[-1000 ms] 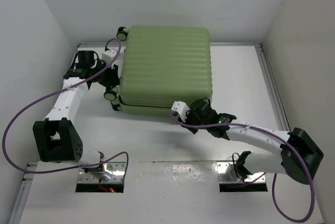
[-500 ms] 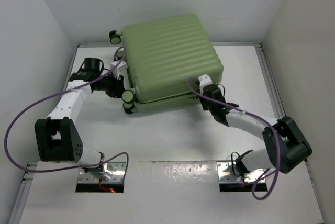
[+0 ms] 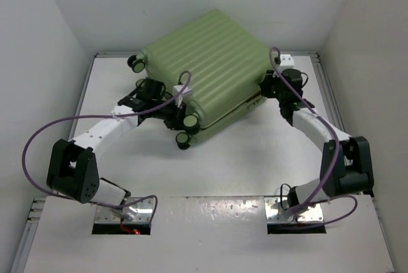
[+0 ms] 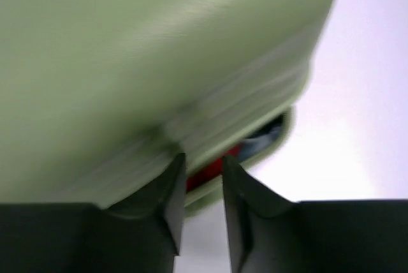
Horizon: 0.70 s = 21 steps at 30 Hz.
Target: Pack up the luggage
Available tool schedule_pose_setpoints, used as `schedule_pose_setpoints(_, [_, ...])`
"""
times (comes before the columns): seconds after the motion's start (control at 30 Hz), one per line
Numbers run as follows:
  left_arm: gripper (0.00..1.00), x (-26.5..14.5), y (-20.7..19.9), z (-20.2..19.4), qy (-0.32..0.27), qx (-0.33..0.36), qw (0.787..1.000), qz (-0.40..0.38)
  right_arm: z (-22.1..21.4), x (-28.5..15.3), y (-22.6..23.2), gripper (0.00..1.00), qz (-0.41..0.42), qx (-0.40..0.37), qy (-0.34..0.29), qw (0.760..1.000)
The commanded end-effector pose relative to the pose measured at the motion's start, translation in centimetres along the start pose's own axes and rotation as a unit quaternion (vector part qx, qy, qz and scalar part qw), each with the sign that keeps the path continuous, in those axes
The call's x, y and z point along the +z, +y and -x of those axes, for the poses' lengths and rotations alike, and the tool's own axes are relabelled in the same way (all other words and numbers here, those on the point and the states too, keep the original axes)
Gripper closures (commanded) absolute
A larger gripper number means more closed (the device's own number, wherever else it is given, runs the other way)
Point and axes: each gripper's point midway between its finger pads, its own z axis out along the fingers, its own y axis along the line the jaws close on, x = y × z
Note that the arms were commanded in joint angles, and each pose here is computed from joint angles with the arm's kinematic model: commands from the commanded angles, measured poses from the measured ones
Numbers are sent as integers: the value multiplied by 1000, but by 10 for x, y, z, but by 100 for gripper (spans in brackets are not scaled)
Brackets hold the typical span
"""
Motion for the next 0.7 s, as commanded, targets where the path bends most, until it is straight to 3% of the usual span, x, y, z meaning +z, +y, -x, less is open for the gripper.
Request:
schedule_pose_setpoints(0.0, [84,11,-45,51,-63,24,996,-61,77,-37,57,68,176,37,-93,979])
schedule_pose_setpoints(0.07, [80,15,-37,61,-68,20,997,-36,80,-69,78,61,249,46,-81,964])
schedule_pose_setpoints(0.1, [72,12,-24,70,-81,12,997,-1,80,-91,89,61,280,68,-60,956])
schedule_pose_setpoints(0.27, [52,-61,8,107,-200,18,971,132,61,-152,142,49,378,119,14,918])
schedule_pose_setpoints(0.37, [41,-89,21,101,-219,7,960,173,26,-172,181,41,429,140,87,888])
schedule_pose_setpoints(0.43, [25,-105,32,85,-215,-16,953,213,14,-190,206,37,461,150,126,866])
schedule_pose_setpoints(0.53, [20,-123,48,62,-208,-43,942,262,-14,-197,227,33,478,172,203,837])
schedule_pose_setpoints(0.63, [19,-137,61,43,-206,-69,933,288,-35,-188,233,32,470,166,221,838])
schedule_pose_setpoints(0.67, [19,-140,69,36,-204,-84,927,304,-43,-174,229,29,438,149,213,861])
